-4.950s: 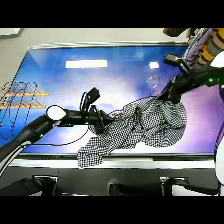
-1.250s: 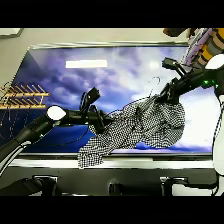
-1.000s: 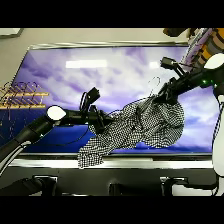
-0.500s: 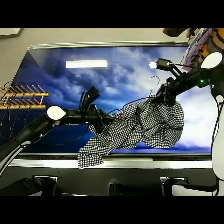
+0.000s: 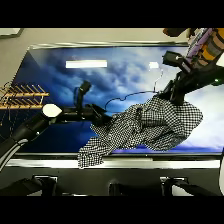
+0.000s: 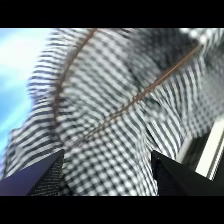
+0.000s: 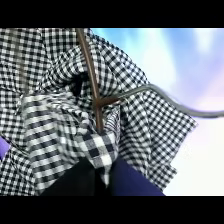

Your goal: Fold the clothes and pants, and hang the long-sleeved shirts on hangers.

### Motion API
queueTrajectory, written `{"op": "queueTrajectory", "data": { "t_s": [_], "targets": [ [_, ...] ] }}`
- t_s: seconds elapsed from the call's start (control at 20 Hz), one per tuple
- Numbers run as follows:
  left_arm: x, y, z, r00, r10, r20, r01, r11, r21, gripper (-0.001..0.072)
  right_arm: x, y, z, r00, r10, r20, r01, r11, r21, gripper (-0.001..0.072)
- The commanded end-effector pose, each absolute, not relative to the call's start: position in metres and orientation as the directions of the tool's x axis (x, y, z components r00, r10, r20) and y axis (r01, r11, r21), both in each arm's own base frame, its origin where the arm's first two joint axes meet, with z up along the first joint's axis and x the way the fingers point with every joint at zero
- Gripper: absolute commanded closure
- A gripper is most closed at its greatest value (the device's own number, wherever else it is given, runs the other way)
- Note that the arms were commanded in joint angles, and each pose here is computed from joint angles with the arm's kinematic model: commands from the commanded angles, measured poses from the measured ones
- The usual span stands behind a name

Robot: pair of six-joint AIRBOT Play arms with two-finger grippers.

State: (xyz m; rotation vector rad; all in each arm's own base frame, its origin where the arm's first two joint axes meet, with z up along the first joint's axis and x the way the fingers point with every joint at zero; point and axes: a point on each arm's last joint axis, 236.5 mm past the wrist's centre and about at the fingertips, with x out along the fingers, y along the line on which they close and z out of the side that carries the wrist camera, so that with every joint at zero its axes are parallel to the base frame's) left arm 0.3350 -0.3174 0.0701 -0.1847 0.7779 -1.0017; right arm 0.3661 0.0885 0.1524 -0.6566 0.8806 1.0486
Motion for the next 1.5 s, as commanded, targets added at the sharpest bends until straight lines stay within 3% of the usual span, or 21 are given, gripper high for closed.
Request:
{"op": "queueTrajectory", "data": {
  "t_s": [0.0,0.2,0.4,0.5,0.8,1.25,1.4,1.45],
  "targets": [
    [0.37,-0.267,0.072,0.39,-0.771,-0.503,0.357,0.63,-0.69,0.0084,0.359,0.076,0.167,0.29,0.394,-0.872,-0.901,0.42,-0.109,0.0686],
    [0.383,-0.232,0.054,0.423,-0.735,-0.529,0.196,0.645,-0.739,0.0086,0.357,0.063,0.181,0.359,0.335,-0.871,-0.863,0.474,-0.173,0.0685],
    [0.353,-0.298,0.037,0.359,-0.761,-0.54,0.272,0.639,-0.719,0.0083,0.357,0.06,0.182,0.365,0.32,-0.874,-0.821,0.554,-0.14,0.0685],
    [0.341,-0.341,0.034,0.367,-0.773,-0.517,0.293,0.624,-0.725,0.0034,0.357,0.058,0.182,0.366,0.313,-0.876,-0.804,0.581,-0.129,0.0685],
    [0.29,-0.439,0.023,0.267,-0.821,-0.505,0.396,0.571,-0.719,0.0035,0.358,0.055,0.181,0.37,0.3,-0.879,-0.793,0.595,-0.131,0.0685],
    [0.284,-0.505,0.02,0.214,-0.853,-0.477,0.445,0.519,-0.73,0.0035,0.36,0.055,0.182,0.382,0.3,-0.874,-0.776,0.617,-0.128,0.0684],
    [0.288,-0.518,0.003,0.202,-0.848,-0.49,0.4,0.528,-0.749,0.0126,0.36,0.055,0.182,0.381,0.3,-0.875,-0.777,0.617,-0.127,0.0684],
    [0.289,-0.519,-0.008,0.197,-0.841,-0.504,0.365,0.541,-0.758,0.0195,0.36,0.055,0.182,0.382,0.3,-0.874,-0.777,0.617,-0.127,0.0684]
  ]
}}
